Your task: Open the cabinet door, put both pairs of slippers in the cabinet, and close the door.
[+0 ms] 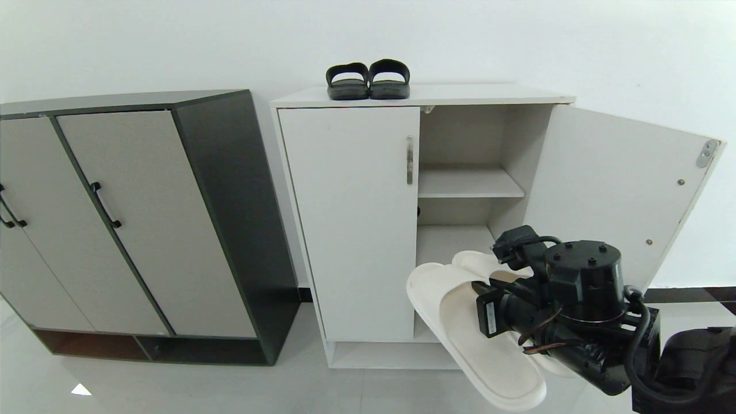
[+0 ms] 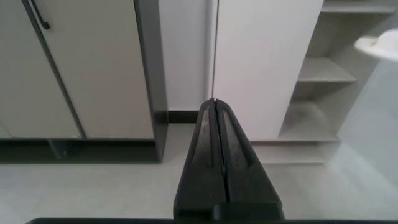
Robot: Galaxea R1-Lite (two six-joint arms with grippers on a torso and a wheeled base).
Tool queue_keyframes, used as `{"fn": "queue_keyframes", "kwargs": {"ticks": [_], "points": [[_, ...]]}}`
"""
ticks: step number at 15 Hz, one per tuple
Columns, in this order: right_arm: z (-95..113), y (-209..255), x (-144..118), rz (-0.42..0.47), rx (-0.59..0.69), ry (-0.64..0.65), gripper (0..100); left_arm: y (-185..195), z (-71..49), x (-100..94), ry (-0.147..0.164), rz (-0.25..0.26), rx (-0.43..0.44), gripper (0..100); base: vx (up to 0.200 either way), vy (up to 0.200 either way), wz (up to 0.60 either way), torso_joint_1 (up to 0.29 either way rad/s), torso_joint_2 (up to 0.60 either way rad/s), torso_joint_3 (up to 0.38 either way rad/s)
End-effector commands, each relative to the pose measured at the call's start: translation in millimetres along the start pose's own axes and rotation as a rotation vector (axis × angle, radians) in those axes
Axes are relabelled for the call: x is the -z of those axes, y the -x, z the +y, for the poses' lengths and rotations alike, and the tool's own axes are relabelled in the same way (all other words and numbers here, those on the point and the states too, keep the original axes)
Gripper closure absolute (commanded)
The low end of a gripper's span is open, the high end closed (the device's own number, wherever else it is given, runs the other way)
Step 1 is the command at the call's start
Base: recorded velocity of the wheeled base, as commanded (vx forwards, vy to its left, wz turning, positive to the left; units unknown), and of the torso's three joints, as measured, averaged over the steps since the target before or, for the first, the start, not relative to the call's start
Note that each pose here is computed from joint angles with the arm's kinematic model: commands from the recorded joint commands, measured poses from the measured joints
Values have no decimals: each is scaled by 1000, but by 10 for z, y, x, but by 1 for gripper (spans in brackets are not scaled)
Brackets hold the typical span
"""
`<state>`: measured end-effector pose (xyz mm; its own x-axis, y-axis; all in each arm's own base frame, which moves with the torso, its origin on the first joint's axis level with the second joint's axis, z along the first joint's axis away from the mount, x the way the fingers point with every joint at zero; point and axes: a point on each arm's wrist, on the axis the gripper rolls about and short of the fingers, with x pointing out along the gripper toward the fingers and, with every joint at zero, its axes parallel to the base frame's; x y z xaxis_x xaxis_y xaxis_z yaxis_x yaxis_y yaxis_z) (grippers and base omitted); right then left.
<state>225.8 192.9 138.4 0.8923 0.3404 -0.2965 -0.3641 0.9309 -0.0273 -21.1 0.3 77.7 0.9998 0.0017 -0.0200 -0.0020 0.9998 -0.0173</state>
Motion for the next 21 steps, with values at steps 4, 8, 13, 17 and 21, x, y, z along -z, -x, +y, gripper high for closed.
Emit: {"fn": "queue_keyframes", "kwargs": {"ticks": [4,8,13,17,21], "points": [[67,-62,-64,-31,-9,-27,100,15,0,20,-3,-20,-6,100,0,0,0,0,0,0],[235,-180,-223,-107,88,-124,100,15,0,19,-13,-22,-6,100,0,-50,0,-1,3,2],[240,-459,-79,-71,168,-121,100,15,-1,20,-11,-20,-6,100,0,-200,0,1,2,-2],[247,-623,28,-77,185,-124,100,15,-1,20,-10,-20,-3,100,0,-100,0,0,0,2],[208,-831,184,-85,209,-129,100,15,-1,20,-10,-20,-3,100,0,0,0,0,0,0]]}}
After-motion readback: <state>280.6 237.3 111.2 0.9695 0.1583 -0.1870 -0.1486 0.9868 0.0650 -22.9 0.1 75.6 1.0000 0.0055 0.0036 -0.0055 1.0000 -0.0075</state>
